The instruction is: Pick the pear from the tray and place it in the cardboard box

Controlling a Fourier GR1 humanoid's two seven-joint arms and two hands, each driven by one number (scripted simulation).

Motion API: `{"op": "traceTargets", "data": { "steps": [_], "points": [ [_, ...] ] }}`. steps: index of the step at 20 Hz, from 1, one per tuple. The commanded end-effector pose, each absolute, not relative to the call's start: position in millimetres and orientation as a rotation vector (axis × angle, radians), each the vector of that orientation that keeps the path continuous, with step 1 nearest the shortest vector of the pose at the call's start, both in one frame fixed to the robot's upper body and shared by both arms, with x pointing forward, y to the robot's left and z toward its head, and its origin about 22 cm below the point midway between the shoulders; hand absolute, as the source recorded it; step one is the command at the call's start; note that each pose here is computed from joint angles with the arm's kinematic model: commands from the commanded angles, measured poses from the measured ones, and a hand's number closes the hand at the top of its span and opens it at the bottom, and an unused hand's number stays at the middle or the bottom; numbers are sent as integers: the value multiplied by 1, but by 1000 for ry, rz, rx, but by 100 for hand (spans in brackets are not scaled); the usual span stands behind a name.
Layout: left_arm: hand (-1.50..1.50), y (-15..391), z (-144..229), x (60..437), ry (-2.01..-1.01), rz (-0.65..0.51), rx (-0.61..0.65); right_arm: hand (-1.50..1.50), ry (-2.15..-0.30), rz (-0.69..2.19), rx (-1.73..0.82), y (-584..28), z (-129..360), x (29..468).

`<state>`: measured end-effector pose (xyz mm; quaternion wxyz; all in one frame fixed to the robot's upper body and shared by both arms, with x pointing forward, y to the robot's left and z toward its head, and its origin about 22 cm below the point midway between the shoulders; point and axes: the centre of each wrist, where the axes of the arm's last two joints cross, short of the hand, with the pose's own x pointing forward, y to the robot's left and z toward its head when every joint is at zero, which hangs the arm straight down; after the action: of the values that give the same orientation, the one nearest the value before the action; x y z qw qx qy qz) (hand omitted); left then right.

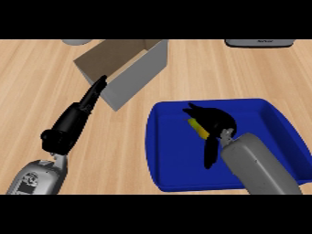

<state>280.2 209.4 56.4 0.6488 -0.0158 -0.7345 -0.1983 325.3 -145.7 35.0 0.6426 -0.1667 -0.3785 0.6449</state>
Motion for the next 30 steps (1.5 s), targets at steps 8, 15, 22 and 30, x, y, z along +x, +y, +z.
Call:
{"op": "traceTargets", "data": {
  "steps": [8, 15, 22, 30],
  "points": [
    [0, 204, 26, 266, -1587, -453, -45, -150, -810, 1512, -395, -140, 1, 328],
    [0, 211, 35, 289, -1604, -464, -58, -150, -779, 1540, -445, -135, -16, 308],
    [0, 205, 52, 295, -1598, -453, -42, 150, -787, 1591, -422, -149, -30, 313],
    [0, 196, 49, 287, -1622, -489, -68, 150, -1301, 1876, -345, -90, 17, 319]
  ]
}}
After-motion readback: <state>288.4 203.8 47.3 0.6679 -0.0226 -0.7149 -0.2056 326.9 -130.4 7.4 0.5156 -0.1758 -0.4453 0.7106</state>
